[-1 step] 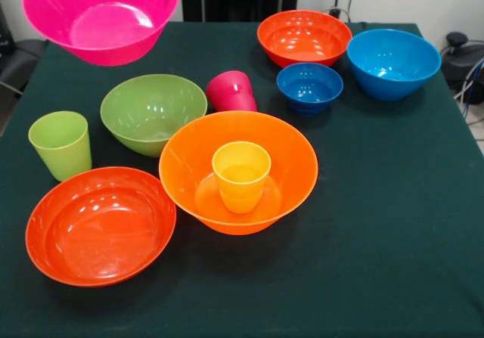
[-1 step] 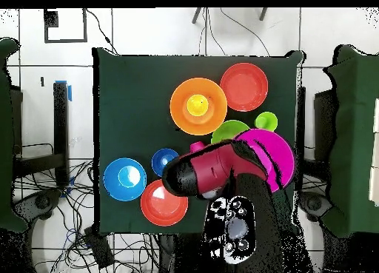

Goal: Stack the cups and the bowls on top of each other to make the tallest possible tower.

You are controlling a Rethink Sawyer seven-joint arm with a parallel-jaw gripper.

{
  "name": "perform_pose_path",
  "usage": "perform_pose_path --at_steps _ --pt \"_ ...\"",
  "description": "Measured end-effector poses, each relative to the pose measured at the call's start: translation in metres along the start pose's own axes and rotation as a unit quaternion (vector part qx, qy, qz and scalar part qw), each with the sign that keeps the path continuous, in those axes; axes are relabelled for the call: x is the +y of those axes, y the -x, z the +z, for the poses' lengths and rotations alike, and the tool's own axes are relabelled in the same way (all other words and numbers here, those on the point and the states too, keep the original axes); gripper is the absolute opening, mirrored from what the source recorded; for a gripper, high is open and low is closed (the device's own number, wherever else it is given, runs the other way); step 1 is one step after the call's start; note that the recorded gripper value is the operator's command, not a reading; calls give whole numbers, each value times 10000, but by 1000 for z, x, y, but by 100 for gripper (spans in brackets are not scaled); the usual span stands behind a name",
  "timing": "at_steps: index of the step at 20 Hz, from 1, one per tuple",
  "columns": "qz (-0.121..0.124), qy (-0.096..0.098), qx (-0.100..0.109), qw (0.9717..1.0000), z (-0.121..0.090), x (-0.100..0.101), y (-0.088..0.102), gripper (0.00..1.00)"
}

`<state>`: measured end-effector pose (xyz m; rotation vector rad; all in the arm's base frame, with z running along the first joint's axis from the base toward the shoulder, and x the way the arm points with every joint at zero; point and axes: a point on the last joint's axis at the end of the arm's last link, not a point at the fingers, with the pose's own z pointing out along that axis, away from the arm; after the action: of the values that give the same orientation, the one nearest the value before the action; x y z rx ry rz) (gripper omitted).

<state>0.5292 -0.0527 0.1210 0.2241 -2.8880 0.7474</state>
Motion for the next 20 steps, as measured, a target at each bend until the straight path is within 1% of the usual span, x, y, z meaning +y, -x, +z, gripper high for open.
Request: perform_pose_path --at_steps 2,4,8,11,15,17,19,20 --pt "19 5 -40 10000 -5 1 3 0" --pt "77 33 -135 9999 -16 4 10 0" --pt "143 82 -249 9996 -27 9 20 0" --pt "204 184 -414 9988 -36 17 32 0" --pt "370 375 -592 9969 -46 24 48 0" --pt "515 514 -695 9949 -50 27 61 0" --pt "575 582 -755 9938 -51 28 68 0" --pt "634 651 -827 9924 -51 30 76 0"
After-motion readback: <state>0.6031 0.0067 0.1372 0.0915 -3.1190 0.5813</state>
